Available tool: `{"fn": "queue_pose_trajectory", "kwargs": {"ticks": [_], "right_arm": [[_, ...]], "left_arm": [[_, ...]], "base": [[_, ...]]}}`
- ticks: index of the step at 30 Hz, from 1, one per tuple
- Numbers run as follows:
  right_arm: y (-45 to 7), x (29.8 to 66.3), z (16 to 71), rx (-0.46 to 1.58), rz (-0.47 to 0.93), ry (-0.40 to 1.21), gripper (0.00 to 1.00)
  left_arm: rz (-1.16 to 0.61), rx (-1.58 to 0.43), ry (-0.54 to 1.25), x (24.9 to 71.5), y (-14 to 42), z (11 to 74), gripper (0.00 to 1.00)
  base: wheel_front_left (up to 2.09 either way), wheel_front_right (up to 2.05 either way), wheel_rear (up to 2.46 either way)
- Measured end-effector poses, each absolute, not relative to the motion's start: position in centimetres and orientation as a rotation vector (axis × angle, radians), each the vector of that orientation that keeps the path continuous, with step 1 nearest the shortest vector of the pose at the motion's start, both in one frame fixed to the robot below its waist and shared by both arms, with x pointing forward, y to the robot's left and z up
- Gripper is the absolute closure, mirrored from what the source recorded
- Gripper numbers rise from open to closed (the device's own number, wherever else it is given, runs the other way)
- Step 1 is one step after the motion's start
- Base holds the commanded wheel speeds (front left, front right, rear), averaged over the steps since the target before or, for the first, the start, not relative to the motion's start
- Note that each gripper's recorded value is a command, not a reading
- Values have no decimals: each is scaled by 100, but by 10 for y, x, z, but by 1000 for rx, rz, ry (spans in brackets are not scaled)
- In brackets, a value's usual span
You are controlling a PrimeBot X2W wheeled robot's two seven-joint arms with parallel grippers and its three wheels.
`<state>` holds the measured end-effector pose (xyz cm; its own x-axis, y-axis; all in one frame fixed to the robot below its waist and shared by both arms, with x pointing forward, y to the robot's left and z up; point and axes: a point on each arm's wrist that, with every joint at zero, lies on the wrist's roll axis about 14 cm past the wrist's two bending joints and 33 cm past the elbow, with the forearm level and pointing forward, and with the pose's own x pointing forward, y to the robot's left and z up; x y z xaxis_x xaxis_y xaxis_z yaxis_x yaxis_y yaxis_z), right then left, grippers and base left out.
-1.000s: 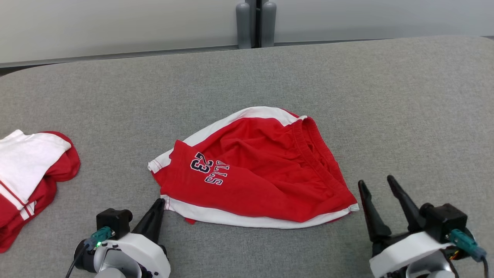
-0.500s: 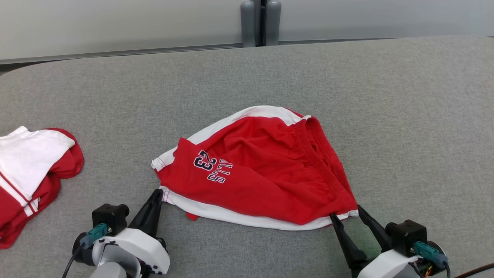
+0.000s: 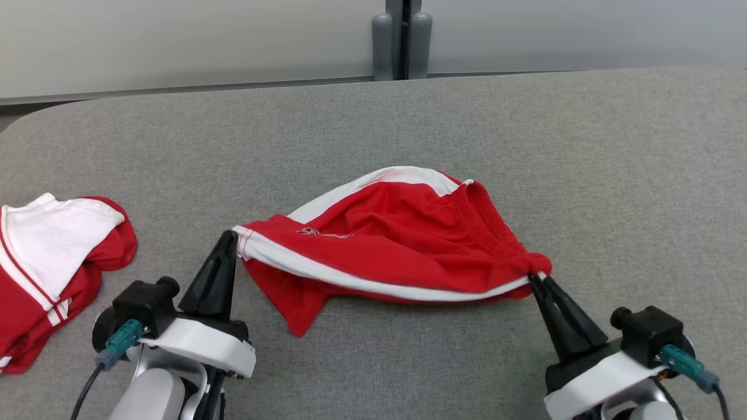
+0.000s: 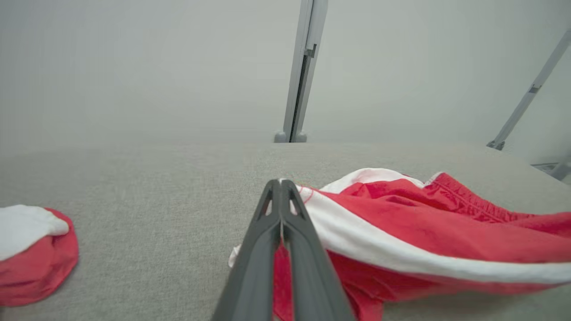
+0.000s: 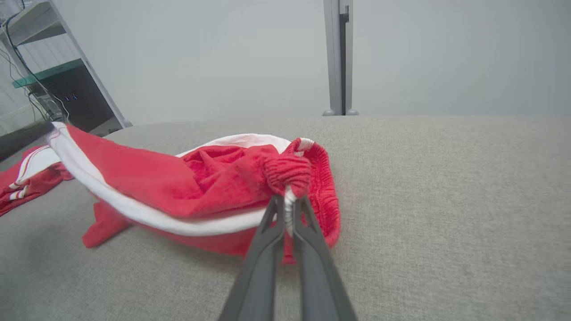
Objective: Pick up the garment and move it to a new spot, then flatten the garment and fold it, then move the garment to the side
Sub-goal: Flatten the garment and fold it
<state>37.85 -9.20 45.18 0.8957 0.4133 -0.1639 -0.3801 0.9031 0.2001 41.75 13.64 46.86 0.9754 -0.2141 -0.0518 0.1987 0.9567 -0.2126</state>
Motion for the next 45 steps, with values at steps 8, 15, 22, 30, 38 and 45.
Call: {"fn": "queue_pose_trajectory", "kwargs": {"ticks": [8,15,22,30,38,45], "right_arm": [[-113,404,537,93,399,-84,100],[-138,413,634,-9,355,-356,100],[-154,412,675,-53,311,-451,100],[-155,447,673,-26,313,-435,100],[-142,526,671,-36,364,-443,100],[-121,592,657,-3,397,-424,100]], "left_arm": [[-247,-187,-242,427,133,575,100],[-313,-137,-567,421,123,696,100],[-370,-92,-692,422,110,756,100],[-416,-126,-608,472,95,743,100],[-405,-159,-602,559,90,734,100],[-355,-145,-518,628,94,698,100]], "base": [[0,0,0],[0,0,0],[0,0,0],[0,0,0],[0,0,0],[0,0,0]]}}
